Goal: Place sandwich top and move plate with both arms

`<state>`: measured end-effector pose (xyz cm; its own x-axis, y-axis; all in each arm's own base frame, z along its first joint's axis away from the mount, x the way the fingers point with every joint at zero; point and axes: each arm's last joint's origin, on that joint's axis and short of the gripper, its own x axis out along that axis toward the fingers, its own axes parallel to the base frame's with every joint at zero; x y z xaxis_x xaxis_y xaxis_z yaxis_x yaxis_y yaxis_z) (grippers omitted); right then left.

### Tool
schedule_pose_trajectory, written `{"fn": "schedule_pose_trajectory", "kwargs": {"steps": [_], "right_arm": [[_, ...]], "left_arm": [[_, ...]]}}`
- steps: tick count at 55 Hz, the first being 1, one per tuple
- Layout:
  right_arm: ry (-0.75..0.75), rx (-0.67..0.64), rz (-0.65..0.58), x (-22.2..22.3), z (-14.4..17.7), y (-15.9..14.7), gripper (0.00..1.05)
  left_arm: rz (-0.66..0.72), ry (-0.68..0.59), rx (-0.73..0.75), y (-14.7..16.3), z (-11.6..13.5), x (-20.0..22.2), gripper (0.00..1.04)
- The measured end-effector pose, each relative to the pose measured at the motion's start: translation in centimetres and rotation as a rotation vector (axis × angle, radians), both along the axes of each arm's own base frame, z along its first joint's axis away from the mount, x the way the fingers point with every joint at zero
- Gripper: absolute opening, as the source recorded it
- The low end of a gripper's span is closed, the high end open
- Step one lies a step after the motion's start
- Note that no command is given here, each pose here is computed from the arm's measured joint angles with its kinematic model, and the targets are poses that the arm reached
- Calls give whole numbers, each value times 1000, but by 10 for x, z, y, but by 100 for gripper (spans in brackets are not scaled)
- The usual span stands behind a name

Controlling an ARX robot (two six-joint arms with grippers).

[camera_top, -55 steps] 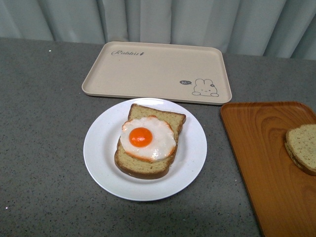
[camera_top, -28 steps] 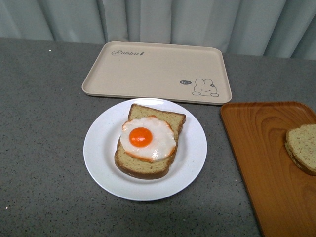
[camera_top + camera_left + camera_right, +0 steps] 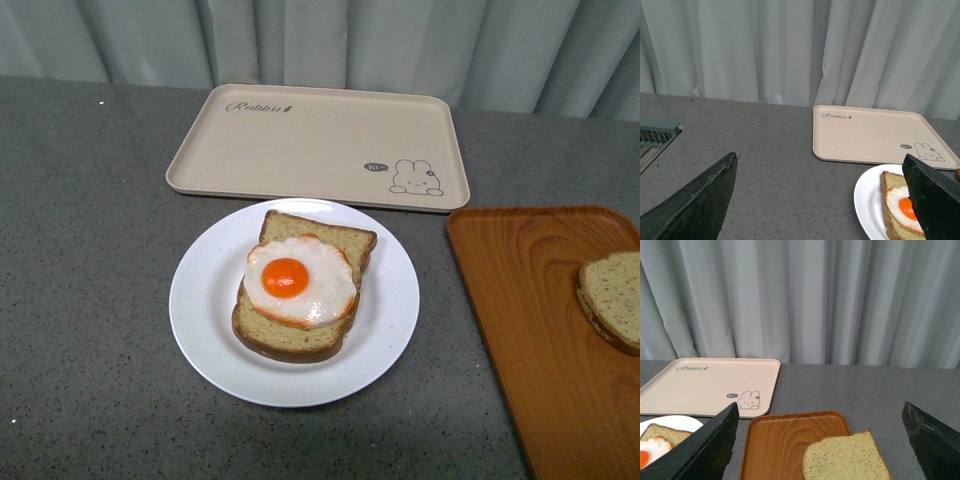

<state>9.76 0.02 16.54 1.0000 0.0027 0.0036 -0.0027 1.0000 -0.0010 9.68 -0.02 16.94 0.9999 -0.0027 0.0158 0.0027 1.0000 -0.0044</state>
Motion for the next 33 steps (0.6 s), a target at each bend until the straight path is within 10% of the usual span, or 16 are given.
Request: {"fn": "schedule_pose_trajectory", "kwargs": {"steps": [33], "right_arm": [[0, 0, 0, 0, 0, 0, 96]], "left_arm": [[0, 0, 0, 0, 0, 0, 98]]}}
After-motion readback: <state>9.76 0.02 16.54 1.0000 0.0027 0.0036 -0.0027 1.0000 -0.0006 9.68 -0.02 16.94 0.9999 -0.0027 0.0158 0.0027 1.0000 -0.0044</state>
